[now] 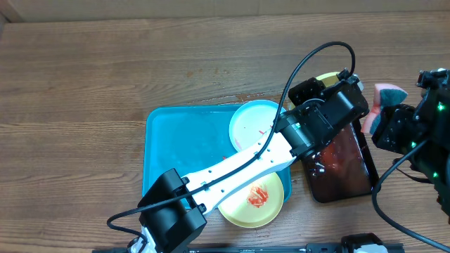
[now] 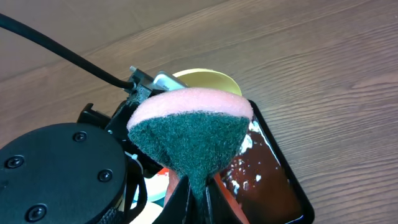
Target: Clean dirty plates on tray and stack at the side
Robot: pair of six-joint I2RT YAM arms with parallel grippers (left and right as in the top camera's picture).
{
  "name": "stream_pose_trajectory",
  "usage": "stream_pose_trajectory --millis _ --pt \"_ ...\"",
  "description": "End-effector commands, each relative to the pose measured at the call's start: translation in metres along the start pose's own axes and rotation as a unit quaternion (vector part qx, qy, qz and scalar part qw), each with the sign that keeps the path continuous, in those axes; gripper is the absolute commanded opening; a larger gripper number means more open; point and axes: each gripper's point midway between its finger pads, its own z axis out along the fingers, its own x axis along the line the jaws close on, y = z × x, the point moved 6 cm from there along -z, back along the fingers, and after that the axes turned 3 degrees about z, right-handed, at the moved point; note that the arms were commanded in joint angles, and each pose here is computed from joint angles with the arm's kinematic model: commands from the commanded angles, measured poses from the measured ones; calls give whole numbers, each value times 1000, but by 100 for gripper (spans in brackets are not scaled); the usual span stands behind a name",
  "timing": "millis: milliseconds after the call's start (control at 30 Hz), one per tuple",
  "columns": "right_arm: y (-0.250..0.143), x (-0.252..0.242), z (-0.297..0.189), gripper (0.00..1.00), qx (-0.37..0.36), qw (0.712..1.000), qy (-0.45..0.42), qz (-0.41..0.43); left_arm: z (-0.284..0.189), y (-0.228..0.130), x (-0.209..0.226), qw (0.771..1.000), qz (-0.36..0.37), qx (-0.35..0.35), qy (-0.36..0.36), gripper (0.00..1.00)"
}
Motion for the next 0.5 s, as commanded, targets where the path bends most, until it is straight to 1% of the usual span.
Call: stream_pose_trajectory --millis 0,467 --pt "1 0 -5 4 -9 1000 5 5 0 10 9 1000 9 -9 20 5" --pt "1 0 -5 4 -9 1000 5 7 0 9 11 999 7 -7 30 5"
